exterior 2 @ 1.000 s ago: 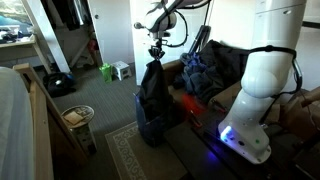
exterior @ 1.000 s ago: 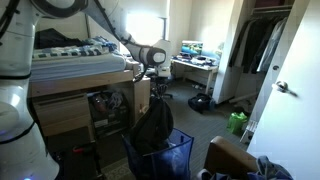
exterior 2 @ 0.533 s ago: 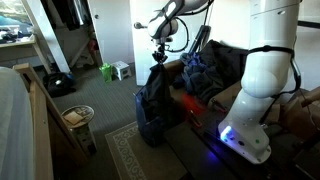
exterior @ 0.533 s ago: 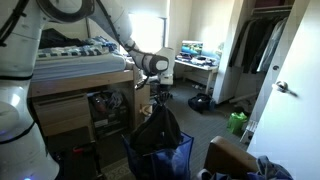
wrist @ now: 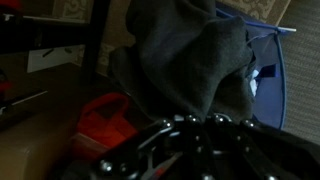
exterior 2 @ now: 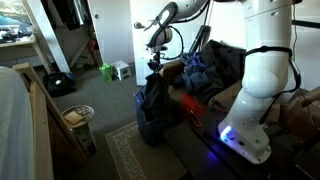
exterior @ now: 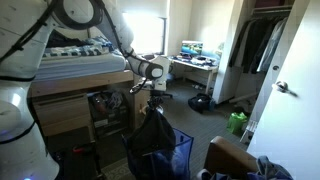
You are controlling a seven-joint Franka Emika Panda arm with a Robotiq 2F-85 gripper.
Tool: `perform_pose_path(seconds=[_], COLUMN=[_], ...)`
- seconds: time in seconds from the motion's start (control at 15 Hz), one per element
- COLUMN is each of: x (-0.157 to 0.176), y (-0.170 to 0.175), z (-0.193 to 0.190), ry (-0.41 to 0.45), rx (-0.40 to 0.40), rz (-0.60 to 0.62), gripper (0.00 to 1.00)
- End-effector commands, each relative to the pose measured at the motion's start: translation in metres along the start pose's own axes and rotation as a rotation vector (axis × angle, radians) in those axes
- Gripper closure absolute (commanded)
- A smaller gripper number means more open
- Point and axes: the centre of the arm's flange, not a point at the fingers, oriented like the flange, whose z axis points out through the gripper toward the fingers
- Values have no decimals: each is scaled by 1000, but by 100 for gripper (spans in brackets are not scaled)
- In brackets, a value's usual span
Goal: Pick the hoodie on the sofa and put it in the bag
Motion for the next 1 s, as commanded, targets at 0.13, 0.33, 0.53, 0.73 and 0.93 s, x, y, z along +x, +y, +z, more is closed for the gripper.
perform_pose_path(seconds=[0.13, 0.33, 0.53, 0.73, 0.93], x=[-23, -42, -45, -35, -22], y=[-10, -20, -25, -22, -18], z=[-3, -11, -6, 9, 27], ry=[-92, -104, -103, -117, -122], rx=[15, 30, 16, -17, -55], rz=[-26, -71, -78, -55, -22], gripper=[96, 97, 97, 97, 97])
